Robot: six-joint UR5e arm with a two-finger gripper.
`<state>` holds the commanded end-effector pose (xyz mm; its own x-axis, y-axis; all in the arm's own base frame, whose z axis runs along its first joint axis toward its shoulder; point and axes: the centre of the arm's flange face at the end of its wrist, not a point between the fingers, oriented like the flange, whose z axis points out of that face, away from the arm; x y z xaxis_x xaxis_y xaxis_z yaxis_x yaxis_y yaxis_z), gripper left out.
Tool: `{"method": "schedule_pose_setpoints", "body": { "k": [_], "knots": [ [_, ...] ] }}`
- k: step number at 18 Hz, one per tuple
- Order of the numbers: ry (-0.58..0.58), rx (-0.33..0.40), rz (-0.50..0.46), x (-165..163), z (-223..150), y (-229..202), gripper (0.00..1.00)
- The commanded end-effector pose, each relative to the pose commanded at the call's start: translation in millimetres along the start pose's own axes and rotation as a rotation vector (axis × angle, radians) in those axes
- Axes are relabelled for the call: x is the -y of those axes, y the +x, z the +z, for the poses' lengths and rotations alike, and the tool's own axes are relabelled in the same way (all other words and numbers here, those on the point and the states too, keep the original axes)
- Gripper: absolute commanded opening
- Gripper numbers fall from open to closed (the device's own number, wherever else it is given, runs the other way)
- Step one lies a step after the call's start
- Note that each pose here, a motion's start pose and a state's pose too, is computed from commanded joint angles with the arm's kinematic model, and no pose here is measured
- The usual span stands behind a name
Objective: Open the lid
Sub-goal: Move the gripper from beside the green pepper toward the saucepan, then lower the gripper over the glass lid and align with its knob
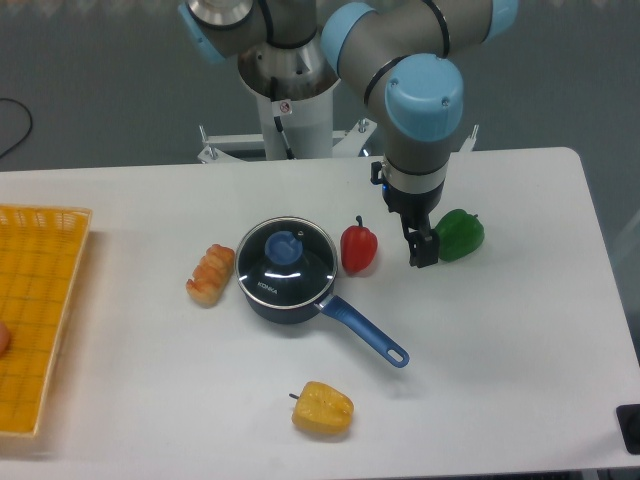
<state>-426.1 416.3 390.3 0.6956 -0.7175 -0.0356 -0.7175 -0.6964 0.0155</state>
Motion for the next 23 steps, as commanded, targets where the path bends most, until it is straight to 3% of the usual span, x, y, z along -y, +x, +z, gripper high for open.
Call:
{"method": "schedule_pose_setpoints", "body": {
  "k": [3, 11, 20, 21, 23],
  "knots": [
    [-0.005, 0.029, -0.02, 2, -1, -2, 1.0],
    [0.004, -0.015, -0.086, 14, 23, 17, 1.0],
    [0.055, -0.048, -0.248, 27, 40, 27, 1.0],
    [0.058, -0.045, -0.263, 37, 37, 33, 1.0],
    [0.05, -0.049, -0.292, 88, 41, 39, 1.0]
  ]
}}
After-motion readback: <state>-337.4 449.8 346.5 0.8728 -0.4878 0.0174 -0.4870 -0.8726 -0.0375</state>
